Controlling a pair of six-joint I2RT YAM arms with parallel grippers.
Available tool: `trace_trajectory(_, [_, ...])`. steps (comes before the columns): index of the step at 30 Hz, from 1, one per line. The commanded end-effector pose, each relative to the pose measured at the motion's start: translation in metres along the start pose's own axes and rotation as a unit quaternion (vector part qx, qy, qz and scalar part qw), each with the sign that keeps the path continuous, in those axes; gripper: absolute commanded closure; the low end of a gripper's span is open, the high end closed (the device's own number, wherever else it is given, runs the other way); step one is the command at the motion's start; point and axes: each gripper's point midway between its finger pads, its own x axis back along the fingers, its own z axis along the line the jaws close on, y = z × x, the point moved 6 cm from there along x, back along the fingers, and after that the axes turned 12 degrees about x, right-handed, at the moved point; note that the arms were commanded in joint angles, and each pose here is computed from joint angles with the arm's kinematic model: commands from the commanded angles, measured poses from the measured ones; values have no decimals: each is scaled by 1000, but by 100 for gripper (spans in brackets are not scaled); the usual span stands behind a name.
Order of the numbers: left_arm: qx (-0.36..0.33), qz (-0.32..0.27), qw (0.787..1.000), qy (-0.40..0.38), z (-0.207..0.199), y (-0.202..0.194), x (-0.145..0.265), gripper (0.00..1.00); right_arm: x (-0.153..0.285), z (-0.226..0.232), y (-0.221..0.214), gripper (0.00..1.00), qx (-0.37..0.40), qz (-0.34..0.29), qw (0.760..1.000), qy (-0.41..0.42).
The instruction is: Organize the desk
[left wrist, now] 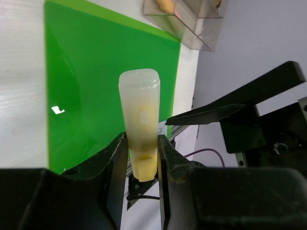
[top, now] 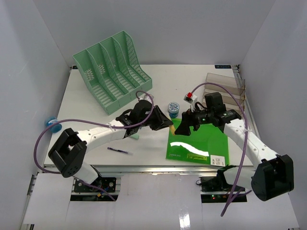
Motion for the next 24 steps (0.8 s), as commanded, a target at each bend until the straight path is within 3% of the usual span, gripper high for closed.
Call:
trace_trajectory(1, [-18,3,997,-77,-39,1,-3,100,-3,-8,19,9,-25,-21,998,-54])
trace_trajectory(7, [-17,14,996,-86,-42,-3,-12,100,-8,-16,18,1,-29,-18,997,-69])
trace_trajectory(9, [-14,17,996,-90,-43,-4,-14,100,-10,-19,18,3,-30,-14,997,-73])
trace_trajectory(16, [-11,22,995,-97,-46,-7,-17,100,-15,-26,16,22,-38,-5,996,-74])
trace_trajectory(21, [-9,24,995,-100,-47,-9,-17,100,-16,-28,15,46,-37,-4,996,-81])
trace_trajectory(24, [-8,25,995,-99,-46,-10,-17,100,-16,-28,15,56,-37,-5,996,-80])
